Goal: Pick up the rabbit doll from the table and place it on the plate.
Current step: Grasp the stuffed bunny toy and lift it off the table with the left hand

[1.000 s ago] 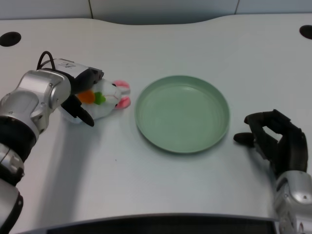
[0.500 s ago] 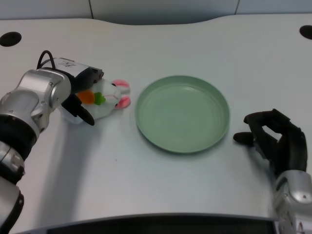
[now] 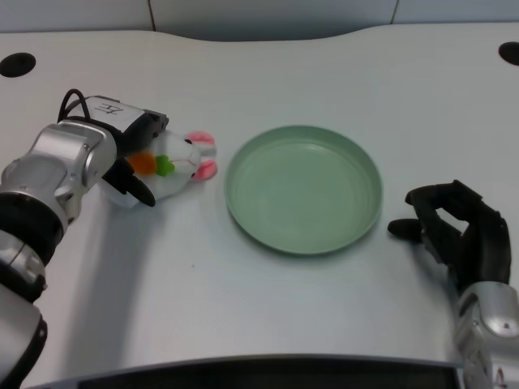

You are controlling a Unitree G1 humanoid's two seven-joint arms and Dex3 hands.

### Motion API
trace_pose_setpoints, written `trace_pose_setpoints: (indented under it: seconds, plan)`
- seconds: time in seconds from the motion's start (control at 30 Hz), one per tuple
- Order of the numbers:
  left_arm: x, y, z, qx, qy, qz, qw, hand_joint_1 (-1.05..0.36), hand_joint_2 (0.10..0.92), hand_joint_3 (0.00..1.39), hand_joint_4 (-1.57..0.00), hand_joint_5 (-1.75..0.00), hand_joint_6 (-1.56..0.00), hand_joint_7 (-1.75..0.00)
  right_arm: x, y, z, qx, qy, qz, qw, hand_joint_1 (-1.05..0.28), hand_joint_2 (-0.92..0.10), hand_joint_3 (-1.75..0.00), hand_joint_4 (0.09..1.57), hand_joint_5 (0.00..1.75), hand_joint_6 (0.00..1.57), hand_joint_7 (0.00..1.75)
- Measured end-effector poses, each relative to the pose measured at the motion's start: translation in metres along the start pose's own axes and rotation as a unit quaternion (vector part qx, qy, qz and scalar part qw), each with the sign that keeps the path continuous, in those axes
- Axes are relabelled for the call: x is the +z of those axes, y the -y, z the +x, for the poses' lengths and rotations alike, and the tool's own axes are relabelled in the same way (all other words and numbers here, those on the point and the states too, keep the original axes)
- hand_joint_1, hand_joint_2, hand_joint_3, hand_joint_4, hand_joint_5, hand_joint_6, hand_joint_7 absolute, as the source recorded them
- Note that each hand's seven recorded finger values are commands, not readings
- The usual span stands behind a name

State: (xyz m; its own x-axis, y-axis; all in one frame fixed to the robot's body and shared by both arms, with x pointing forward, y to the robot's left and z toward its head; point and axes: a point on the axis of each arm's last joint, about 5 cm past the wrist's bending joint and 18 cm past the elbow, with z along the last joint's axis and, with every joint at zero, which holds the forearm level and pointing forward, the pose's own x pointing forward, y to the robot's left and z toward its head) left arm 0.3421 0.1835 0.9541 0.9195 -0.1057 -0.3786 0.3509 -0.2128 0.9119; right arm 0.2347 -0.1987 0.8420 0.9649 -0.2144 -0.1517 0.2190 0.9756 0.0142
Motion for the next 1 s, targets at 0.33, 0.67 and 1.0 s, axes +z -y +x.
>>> trace_pose_setpoints:
  seconds: [0.33,0.67,1.0]
  plan:
    - [0.001,0.003,0.002,0.009,-0.004,0.008,1.0,-0.92,0.921,0.05,-0.12,-0.07,-0.16,-0.02,0.0007,0.0,0.0003,-0.0006,-0.0028,-0.0003,1.0,-0.75,-0.92,-0.16,0.85,0.87,0.8,1.23]
    - [0.005,0.003,0.004,0.004,-0.004,0.002,1.0,-0.92,0.921,0.05,-0.11,-0.07,-0.16,-0.02,0.001,0.0001,0.0004,-0.0008,-0.0032,0.0006,0.99999,-0.75,-0.92,-0.15,0.86,0.87,0.8,1.23]
    - [0.01,0.004,0.006,0.022,0.021,-0.034,0.999,-0.87,0.921,0.05,-0.13,-0.08,-0.16,-0.01,0.0008,0.0003,0.0002,0.0002,-0.0028,0.0017,0.99999,-0.75,-0.92,-0.15,0.85,0.87,0.8,1.22]
